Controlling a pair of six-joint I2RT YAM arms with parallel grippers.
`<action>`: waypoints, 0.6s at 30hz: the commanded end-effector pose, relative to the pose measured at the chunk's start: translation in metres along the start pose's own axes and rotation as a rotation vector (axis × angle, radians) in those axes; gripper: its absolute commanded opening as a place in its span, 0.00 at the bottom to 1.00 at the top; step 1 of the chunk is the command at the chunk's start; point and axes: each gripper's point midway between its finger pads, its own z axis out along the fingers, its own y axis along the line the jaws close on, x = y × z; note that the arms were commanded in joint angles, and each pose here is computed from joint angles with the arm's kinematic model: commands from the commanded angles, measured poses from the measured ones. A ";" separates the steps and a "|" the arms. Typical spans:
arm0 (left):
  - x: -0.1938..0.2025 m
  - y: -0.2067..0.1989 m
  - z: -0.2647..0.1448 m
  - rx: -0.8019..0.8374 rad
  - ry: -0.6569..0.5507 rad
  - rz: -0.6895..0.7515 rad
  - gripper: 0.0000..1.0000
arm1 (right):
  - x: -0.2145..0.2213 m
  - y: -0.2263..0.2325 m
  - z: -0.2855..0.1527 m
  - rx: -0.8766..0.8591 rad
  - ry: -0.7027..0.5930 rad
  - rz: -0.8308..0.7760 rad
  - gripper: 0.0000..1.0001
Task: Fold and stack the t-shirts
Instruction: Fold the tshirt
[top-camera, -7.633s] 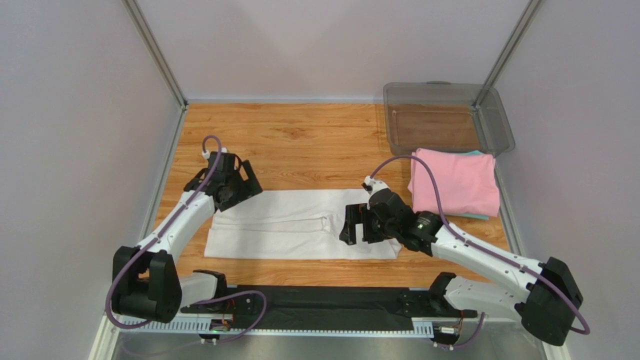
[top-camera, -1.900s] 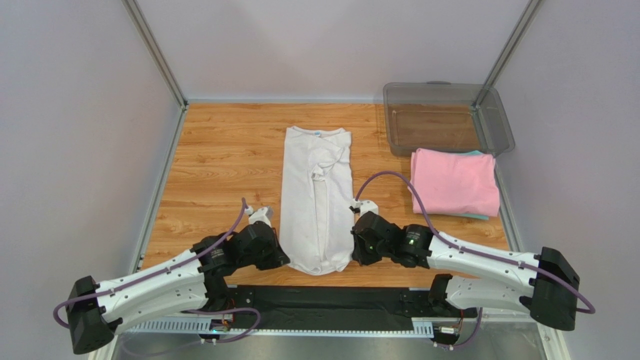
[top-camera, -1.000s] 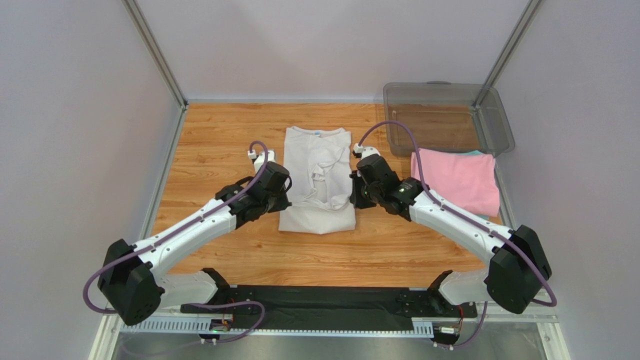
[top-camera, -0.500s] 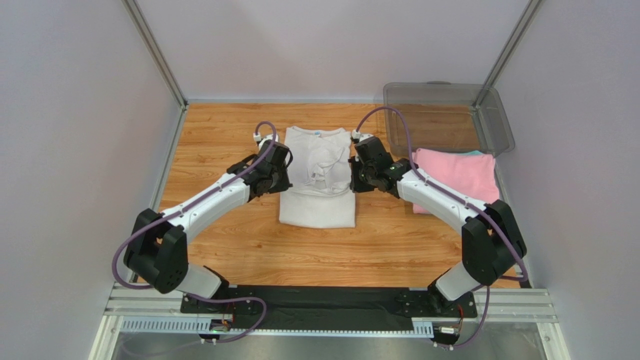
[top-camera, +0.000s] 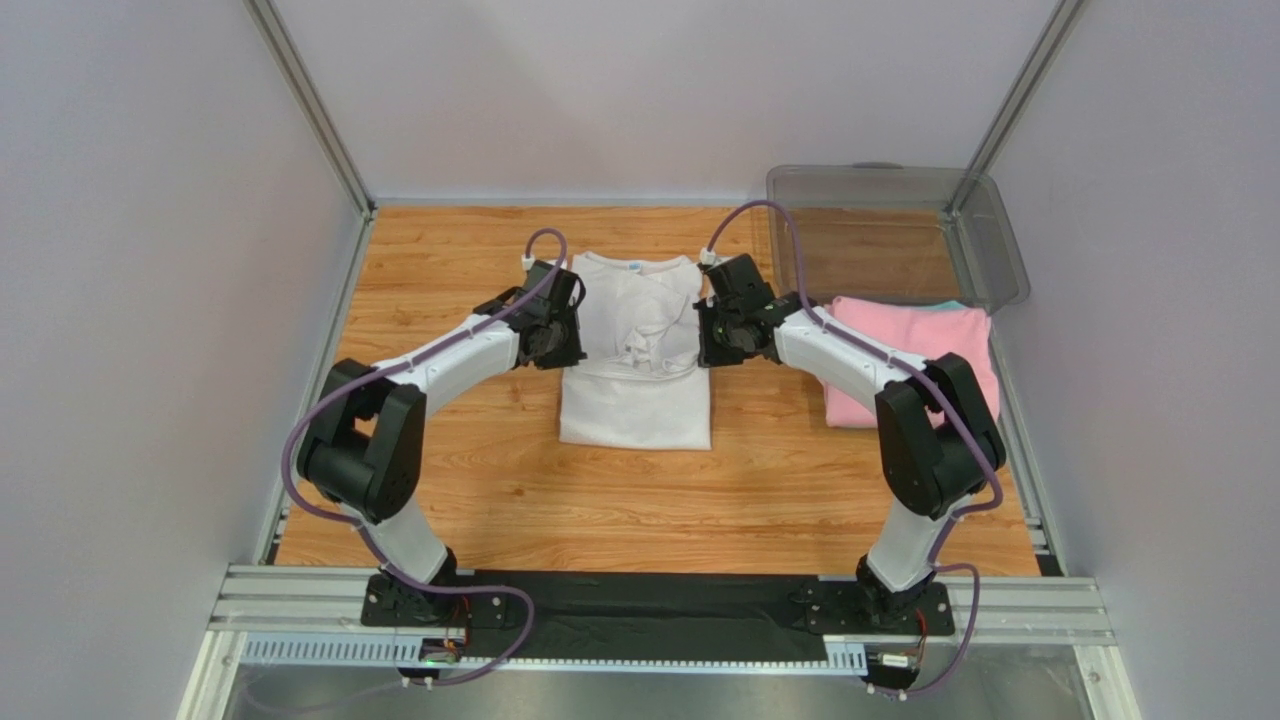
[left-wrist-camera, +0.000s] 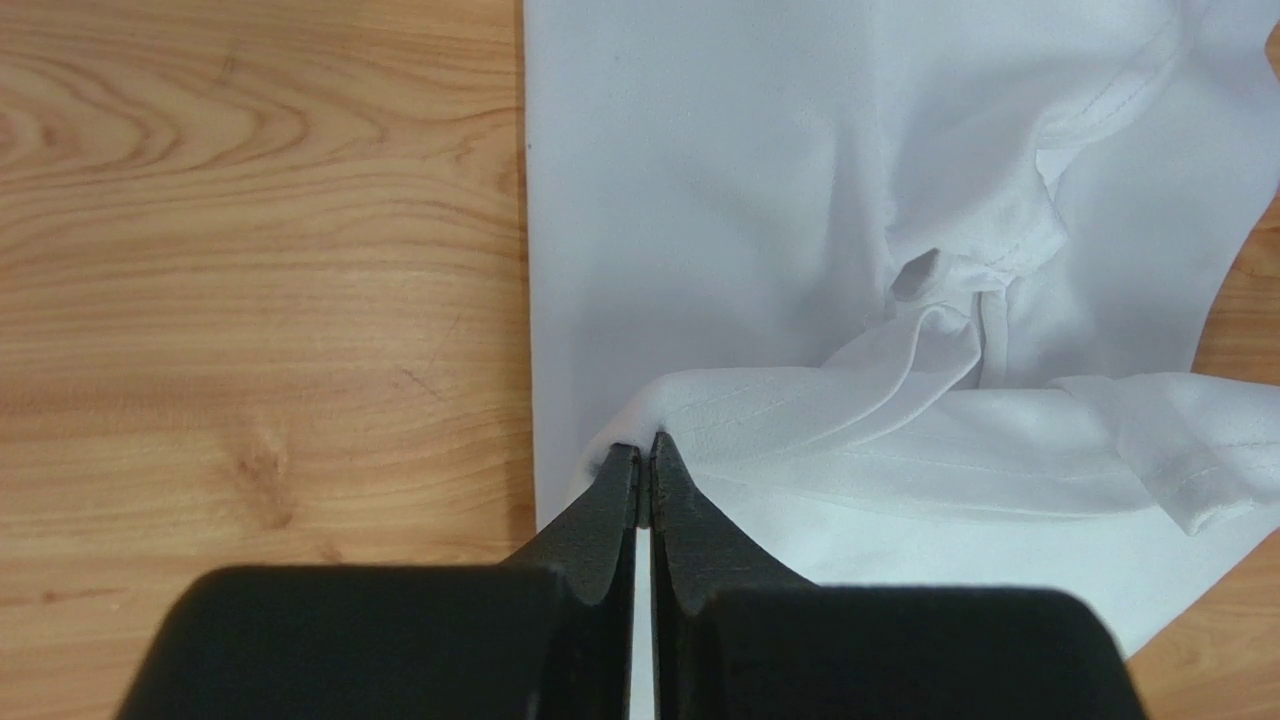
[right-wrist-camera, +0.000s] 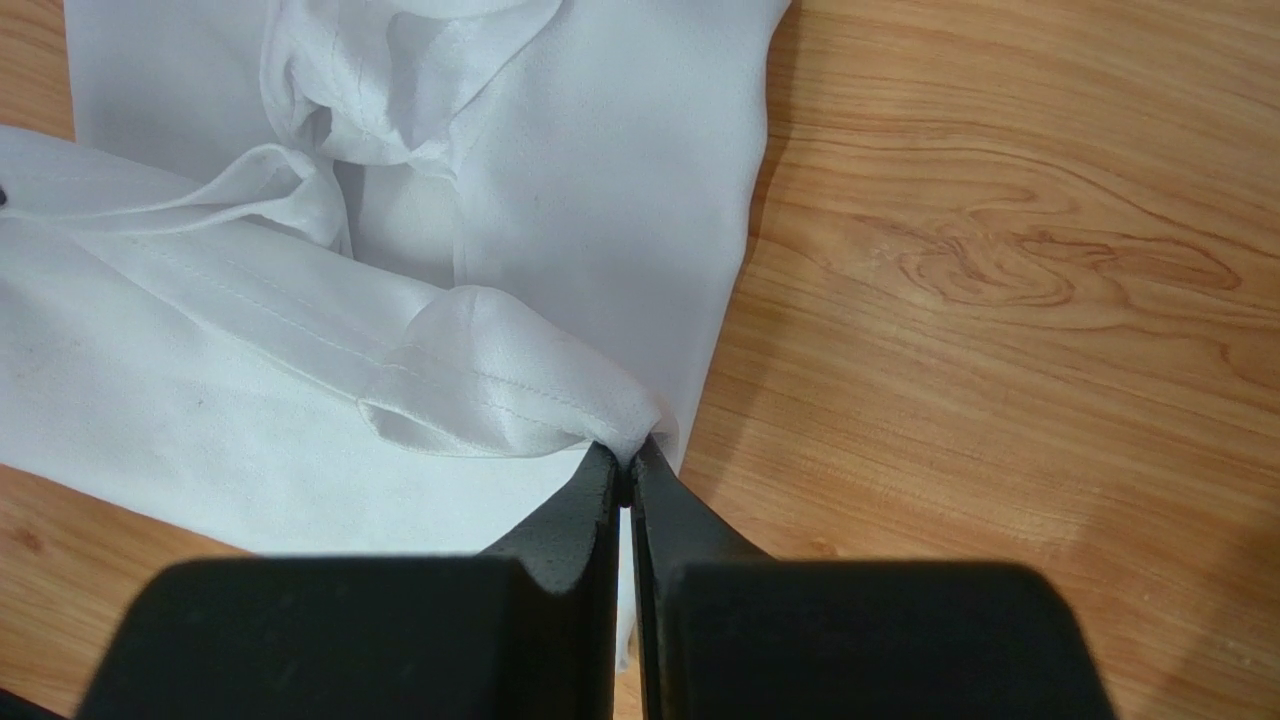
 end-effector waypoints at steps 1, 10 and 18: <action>-0.024 -0.013 0.006 0.076 -0.041 0.029 0.02 | -0.023 0.007 0.005 -0.037 -0.048 -0.023 0.01; -0.032 -0.019 0.013 0.124 -0.020 0.031 0.42 | -0.018 -0.006 0.026 -0.056 0.010 0.036 0.14; -0.038 -0.020 -0.029 0.159 -0.071 0.004 1.00 | -0.016 0.001 -0.009 -0.092 -0.029 0.045 1.00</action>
